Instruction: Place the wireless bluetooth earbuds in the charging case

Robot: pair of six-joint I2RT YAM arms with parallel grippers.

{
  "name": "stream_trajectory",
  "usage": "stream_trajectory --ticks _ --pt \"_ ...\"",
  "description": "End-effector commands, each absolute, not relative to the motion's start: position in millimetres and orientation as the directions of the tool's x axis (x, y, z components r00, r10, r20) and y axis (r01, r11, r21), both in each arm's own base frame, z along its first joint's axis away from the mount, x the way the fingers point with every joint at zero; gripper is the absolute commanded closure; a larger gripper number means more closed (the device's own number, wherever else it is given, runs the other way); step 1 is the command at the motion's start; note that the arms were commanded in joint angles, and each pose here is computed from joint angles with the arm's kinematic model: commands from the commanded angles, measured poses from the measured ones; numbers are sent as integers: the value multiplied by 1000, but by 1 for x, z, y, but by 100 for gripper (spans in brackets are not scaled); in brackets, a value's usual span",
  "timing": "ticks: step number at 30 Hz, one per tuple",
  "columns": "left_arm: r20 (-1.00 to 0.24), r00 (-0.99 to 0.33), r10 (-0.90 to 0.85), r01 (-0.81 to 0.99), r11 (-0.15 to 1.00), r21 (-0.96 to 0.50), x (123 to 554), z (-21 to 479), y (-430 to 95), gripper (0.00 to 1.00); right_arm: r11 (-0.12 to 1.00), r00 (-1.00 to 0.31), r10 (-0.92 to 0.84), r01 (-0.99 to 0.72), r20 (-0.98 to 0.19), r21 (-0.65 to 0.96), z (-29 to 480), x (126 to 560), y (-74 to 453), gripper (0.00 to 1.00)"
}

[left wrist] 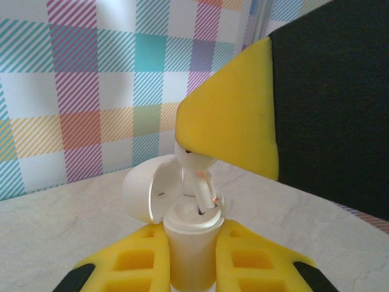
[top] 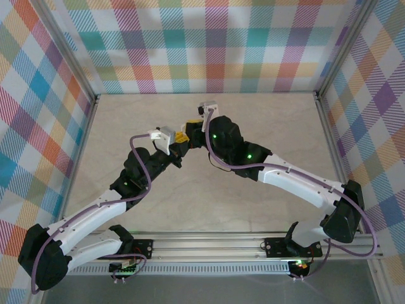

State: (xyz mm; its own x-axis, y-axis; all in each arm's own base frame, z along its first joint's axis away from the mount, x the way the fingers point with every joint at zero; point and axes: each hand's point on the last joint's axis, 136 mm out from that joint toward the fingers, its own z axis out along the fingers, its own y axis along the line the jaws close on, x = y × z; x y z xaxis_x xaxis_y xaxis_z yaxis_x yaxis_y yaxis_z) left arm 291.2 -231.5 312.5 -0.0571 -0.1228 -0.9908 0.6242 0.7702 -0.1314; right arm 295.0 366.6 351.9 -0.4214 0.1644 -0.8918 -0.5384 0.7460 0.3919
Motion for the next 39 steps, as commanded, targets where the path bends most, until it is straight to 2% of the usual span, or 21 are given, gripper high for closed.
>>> stream_trajectory --ticks 1,11,31,39 --pt "-973 65 -223 617 775 -137 290 366 -225 100 705 -505 114 -566 -856 427 334 275 373 100" --pt "-971 73 -227 616 776 -135 291 369 -225 100 691 -530 129 -558 -838 460 334 269 370 100" --pt "-977 108 -181 626 776 -75 297 368 -235 100 730 -599 30 -534 -801 427 320 271 380 100" --pt "-979 103 -175 633 771 -71 294 362 -234 100 712 -611 12 -551 -792 436 324 269 387 84"
